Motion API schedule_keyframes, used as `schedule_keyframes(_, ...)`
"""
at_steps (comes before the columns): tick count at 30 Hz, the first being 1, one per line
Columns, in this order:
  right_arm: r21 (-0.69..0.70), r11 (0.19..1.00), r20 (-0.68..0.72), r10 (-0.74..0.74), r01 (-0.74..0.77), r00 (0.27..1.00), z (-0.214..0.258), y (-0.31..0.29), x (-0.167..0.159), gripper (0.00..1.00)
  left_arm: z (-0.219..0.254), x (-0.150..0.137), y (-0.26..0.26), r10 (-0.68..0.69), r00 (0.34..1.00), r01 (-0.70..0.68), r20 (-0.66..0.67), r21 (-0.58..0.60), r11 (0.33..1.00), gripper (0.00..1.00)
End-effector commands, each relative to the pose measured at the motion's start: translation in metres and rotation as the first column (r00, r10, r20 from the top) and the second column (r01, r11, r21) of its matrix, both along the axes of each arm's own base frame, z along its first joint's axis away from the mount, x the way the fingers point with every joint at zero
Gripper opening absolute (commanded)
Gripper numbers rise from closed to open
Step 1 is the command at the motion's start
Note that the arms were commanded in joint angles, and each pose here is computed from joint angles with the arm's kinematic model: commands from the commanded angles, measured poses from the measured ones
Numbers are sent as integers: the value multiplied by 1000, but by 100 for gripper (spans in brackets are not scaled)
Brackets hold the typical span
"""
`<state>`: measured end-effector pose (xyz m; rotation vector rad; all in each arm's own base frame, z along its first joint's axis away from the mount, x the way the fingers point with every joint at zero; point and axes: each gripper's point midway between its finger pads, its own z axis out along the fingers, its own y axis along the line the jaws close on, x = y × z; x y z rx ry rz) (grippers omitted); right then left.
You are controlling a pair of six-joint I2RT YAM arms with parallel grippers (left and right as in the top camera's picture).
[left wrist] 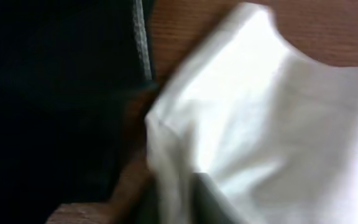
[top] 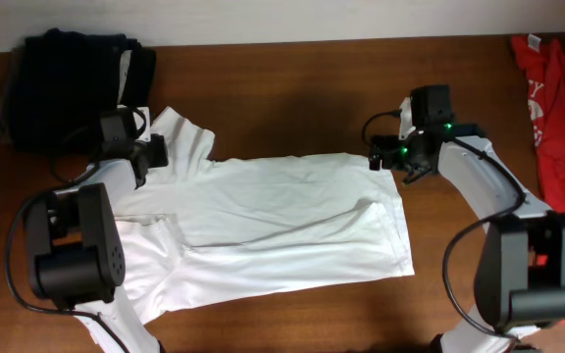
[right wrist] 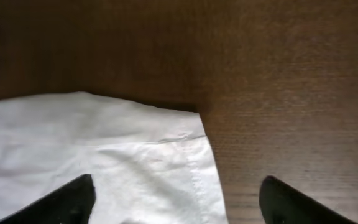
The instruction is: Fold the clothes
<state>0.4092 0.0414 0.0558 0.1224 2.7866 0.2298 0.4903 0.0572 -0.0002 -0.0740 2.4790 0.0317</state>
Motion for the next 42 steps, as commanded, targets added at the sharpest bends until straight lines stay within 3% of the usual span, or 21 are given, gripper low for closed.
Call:
schedule_keyframes(1, -9, 1000, -7, 13, -13, 1000, -13, 1, 9, 67, -48, -31, -8, -18, 989, 13, -149, -33, 999, 1)
schedule_keyframes(4, -22, 999, -13, 47, -48, 999, -27, 2, 13, 54, -49, -33, -8, -18, 987, 13, -158, -34, 999, 1)
schedule_keyframes(7, -49, 998, -18, 49, -50, 999, -42, -2, 18, 50, -49, -33, -8, -19, 987, 13, -160, -35, 999, 1)
schedule_keyframes(10, -64, 997, -13, 43, -44, 999, -50, -5, 22, 52, -49, -33, -8, -19, 987, 14, -159, -34, 999, 1)
schedule_keyframes(13, -71, 997, -1, 41, -41, 999, -58, -5, 28, 63, -49, -33, -8, -19, 987, 14, -160, -35, 999, 1)
schedule_keyframes(16, -69, 997, 8, 41, -41, 999, -62, -5, 32, 61, -50, -34, -9, -19, 986, 13, -164, -35, 999, 1)
schedule_keyframes(24, -71, 994, -43, 85, -88, 995, -80, 14, 22, 19, -49, -34, -8, -19, 987, 13, -162, -35, 999, 1)
schedule_keyframes(26, -71, 993, -52, 88, -92, 995, -77, 16, 22, 4, -48, -32, -8, -18, 987, 13, -157, -34, 999, 1)
schedule_keyframes(30, -82, 993, -80, 75, -82, 994, -66, 11, 23, 4, -38, -29, -8, -14, 990, 9, -140, -34, 999, 0)
schedule_keyframes(31, -86, 993, -84, 72, -79, 994, -63, 10, 24, 8, -36, -28, -8, -14, 990, 10, -137, -34, 999, 1)
schedule_keyframes(32, -91, 993, -86, 62, -70, 994, -58, 7, 27, 35, -35, -28, -8, -14, 991, 10, -134, -34, 999, 1)
schedule_keyframes(33, -95, 993, -85, 56, -64, 995, -54, 4, 29, 89, -35, -28, -8, -14, 991, 10, -134, -33, 999, 1)
schedule_keyframes(34, -95, 994, -85, 52, -60, 995, -48, 3, 32, 98, -35, -28, -8, -14, 991, 10, -134, -33, 999, 1)
schedule_keyframes(42, -66, 996, -125, 55, -64, 991, -19, 5, 34, 99, -35, -27, -8, -14, 991, 10, -131, -33, 999, 1)
